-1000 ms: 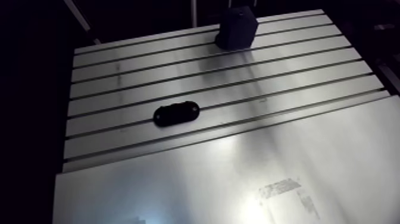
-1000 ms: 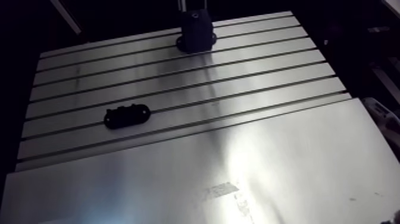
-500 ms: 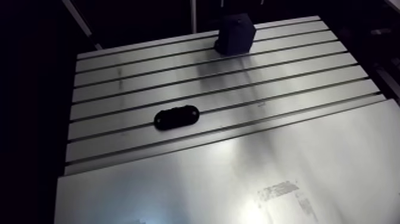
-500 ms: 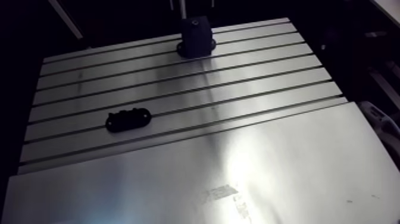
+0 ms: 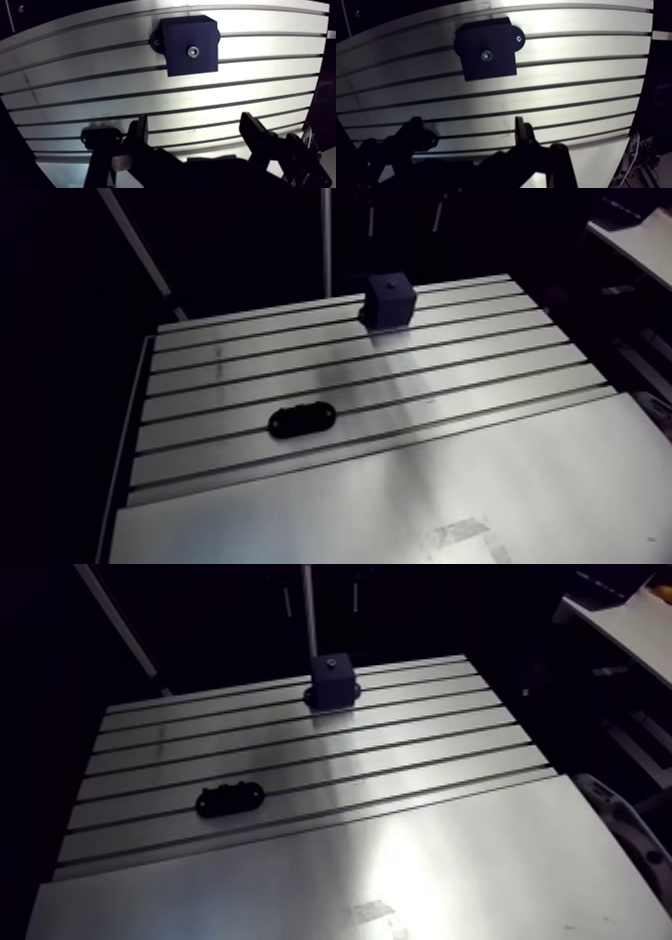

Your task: Pick up the M10 bolt and insert it into the hole until fully seated.

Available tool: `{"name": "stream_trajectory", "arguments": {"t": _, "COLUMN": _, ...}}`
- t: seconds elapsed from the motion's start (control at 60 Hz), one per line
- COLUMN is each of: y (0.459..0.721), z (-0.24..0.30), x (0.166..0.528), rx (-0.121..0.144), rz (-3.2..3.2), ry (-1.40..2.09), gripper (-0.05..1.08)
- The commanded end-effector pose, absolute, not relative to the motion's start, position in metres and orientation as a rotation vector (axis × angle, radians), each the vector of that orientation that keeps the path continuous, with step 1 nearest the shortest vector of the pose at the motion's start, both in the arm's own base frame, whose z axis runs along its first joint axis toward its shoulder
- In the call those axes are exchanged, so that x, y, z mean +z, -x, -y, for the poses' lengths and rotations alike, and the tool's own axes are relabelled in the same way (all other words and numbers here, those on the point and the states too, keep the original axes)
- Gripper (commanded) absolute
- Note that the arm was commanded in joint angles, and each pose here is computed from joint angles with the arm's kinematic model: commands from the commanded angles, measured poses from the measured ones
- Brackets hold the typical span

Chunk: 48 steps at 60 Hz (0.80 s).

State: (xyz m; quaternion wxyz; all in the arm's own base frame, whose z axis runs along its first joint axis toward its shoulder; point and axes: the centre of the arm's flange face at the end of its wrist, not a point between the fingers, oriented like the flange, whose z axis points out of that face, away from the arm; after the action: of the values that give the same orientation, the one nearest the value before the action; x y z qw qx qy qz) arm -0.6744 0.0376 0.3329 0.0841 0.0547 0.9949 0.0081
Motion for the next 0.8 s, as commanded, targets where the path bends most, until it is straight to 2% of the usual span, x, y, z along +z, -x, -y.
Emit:
{"name": "stream_trajectory", "arguments": {"t": 0.017, "y": 0.627, "z": -0.004, "x": 0.402, "rx": 0.044, "rz": -3.058, "ry": -0.071, "gripper": 0.01}}
{"name": "stream_trajectory", "arguments": {"t": 0.25, "y": 0.595, "z": 0.021, "x": 0.43, "rx": 0.058, "rz": -3.092, "ry": -0.026, "gripper": 0.01}}
{"name": "stream_trajectory", "arguments": {"t": 0.283, "y": 0.587, "z": 0.024, "x": 0.444, "rx": 0.062, "rz": -3.114, "ry": -0.027, "gripper": 0.01}}
{"name": "stream_trajectory", "arguments": {"t": 0.5, "y": 0.574, "z": 0.027, "x": 0.467, "rx": 0.061, "rz": -3.146, "ry": -0.028, "gripper": 0.01}}
{"name": "stream_trajectory", "arguments": {"t": 0.683, "y": 0.562, "z": 0.03, "x": 0.478, "rx": 0.05, "rz": -3.145, "ry": -0.03, "gripper": 0.01}}
{"name": "stream_trajectory", "arguments": {"t": 0.733, "y": 0.557, "z": 0.033, "x": 0.486, "rx": 0.035, "rz": -3.159, "ry": -0.028, "gripper": 0.01}}
{"name": "stream_trajectory", "arguments": {"t": 0.8, "y": 0.551, "z": 0.036, "x": 0.492, "rx": 0.029, "rz": -3.171, "ry": -0.026, "gripper": 0.01}}
